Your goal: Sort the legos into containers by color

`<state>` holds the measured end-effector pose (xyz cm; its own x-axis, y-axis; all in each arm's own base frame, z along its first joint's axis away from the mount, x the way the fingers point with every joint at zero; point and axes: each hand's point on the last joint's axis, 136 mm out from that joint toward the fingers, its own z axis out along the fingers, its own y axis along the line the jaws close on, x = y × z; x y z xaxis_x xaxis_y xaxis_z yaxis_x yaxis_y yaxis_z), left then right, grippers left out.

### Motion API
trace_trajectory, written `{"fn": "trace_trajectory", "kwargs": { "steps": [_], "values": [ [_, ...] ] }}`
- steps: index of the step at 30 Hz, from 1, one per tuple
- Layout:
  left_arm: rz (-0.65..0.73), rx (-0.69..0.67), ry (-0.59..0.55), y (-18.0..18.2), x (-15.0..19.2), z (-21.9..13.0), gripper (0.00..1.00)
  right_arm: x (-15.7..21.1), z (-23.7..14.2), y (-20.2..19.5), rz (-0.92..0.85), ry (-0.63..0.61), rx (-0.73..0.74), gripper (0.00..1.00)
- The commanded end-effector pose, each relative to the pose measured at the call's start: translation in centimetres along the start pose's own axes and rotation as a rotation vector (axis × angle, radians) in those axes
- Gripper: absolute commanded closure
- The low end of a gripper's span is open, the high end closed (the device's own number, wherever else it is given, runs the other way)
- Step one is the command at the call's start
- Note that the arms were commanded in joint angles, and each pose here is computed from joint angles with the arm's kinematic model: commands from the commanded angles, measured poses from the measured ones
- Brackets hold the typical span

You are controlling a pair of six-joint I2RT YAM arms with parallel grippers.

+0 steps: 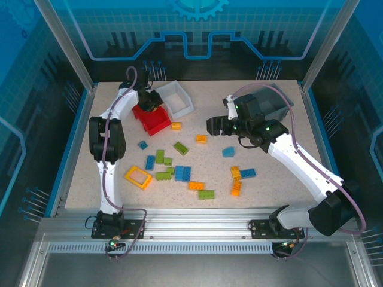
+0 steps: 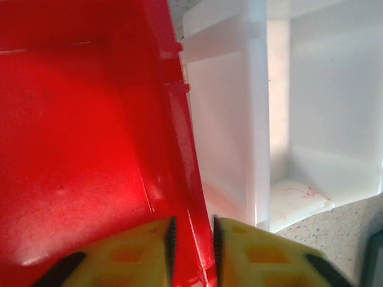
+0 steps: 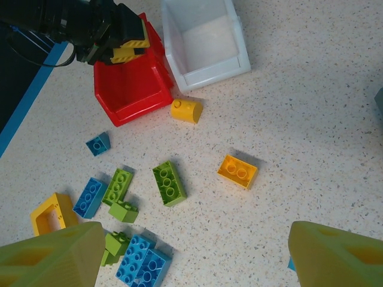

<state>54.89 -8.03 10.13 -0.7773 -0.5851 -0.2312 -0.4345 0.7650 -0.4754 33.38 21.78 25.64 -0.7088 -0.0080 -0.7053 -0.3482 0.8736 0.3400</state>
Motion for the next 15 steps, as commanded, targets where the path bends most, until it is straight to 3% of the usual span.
{"fn": "trace_trajectory", "kwargs": {
  "steps": [1,3,5,15],
  "values": [
    [0.037,0.029,-0.086,-1.6,-0.8,-4.1,0.50,-0.1,-0.5,0.4,0.013,0.000,-0.019,0.18],
    [0.041,0.038,-0.101,-1.9,-0.8,-4.6,0.22,0.0,-0.3,0.3,0.014,0.010,-0.020,0.17],
    [0.037,0.043,-0.089,-2.3,-0.9,-4.5,0.04,0.0,-0.1,0.1,0.023,0.019,-0.021,0.17],
    [0.028,-0.093,0.053,-0.9,-0.8,0.0,0.02,-0.2,-0.2,-0.8,0.049,0.030,-0.017,0.17]
  ]
}}
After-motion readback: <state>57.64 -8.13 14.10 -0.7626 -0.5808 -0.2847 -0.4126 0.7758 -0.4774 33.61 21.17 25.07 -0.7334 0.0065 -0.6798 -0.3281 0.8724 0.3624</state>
